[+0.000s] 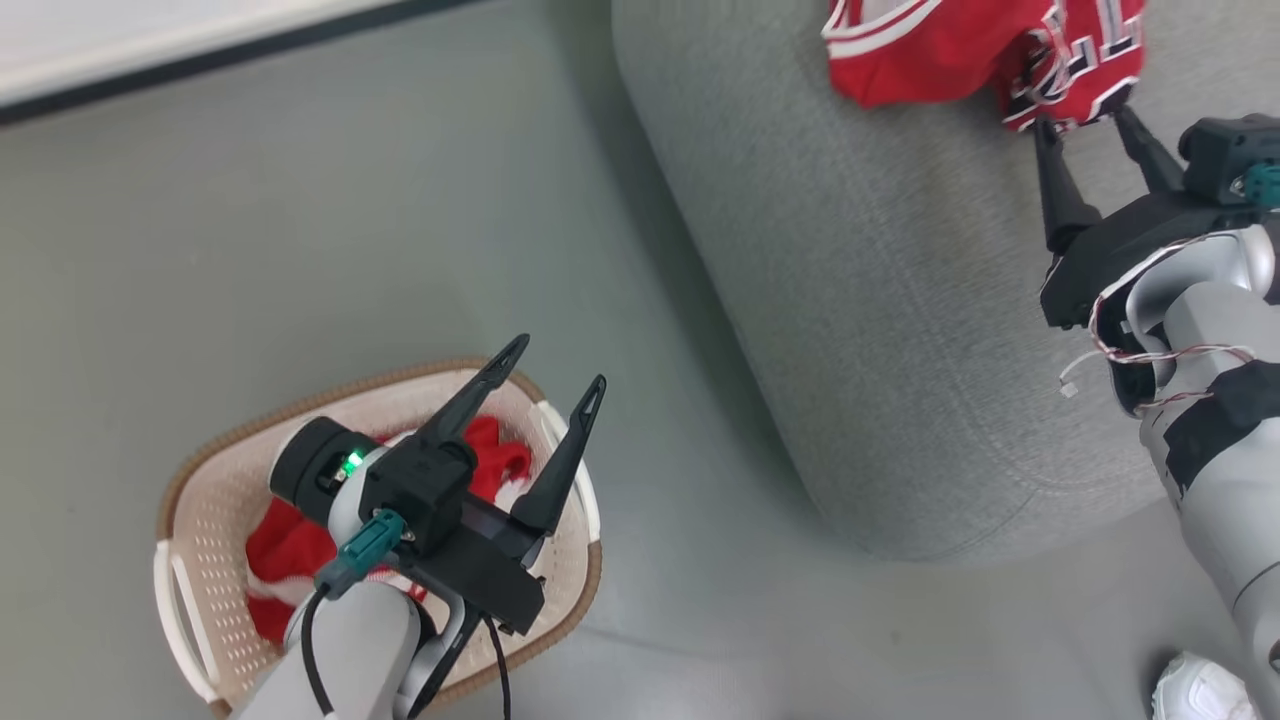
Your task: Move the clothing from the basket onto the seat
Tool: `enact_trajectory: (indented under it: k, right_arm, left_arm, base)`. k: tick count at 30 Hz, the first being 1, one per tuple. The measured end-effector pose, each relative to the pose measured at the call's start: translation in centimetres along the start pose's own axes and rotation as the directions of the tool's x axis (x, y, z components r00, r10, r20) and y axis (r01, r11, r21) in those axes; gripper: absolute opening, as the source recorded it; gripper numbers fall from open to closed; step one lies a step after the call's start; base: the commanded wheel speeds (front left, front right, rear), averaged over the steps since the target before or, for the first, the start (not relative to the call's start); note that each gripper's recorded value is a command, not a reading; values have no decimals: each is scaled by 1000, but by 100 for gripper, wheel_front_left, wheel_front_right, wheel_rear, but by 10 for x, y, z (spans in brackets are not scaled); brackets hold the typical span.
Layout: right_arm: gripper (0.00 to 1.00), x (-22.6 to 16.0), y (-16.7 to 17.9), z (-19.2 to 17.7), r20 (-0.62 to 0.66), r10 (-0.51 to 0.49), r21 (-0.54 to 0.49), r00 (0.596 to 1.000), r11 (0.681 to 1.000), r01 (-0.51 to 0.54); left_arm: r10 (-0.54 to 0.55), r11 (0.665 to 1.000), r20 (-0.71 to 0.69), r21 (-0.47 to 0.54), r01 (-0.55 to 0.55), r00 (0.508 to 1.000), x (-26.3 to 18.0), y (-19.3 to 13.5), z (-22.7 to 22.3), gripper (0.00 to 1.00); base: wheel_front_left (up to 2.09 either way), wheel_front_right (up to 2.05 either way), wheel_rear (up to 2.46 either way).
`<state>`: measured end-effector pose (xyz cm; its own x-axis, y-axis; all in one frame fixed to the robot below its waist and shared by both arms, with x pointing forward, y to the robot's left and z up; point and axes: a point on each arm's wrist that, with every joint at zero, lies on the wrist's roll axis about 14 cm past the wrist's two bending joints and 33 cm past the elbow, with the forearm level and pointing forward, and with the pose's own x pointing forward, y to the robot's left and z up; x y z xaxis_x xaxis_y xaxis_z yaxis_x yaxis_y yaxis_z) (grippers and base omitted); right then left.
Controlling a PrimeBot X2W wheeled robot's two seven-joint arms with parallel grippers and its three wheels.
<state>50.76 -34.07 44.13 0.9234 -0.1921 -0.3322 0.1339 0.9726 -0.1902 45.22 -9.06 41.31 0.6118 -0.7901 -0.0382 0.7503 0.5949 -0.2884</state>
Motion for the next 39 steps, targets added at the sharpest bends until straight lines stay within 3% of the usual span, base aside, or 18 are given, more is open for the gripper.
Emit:
enact_trajectory:
  k: [7, 17, 24, 31, 39]
  right_arm:
    - [100, -22, -1, 48, 124, 20, -14, 992, 1000, -19]
    - [100, -53, 26, 97, 267, 99, -15, 959, 995, -99]
    - [100, -75, 60, 101, 304, 173, -4, 937, 984, -180]
    - [100, -99, 106, 99, 342, 262, 23, 902, 958, -287]
    - [100, -133, 161, 111, 418, 370, 27, 830, 908, -418]
  left_arm:
    - [19, 999, 51, 25, -21, 998, -4, -12, 29, 100]
    - [121, 991, 82, 41, -124, 989, -33, -10, 54, 100]
    - [245, 967, 90, 44, -250, 965, -70, 3, 61, 100]
    - [389, 918, 119, 36, -395, 914, -122, 19, 69, 100]
    - [582, 804, 170, 25, -594, 795, -199, 50, 78, 100]
  base:
    - [0, 0, 0]
    - [0, 0, 0]
    - [0, 0, 0]
    - [0, 0, 0]
    - [0, 0, 0]
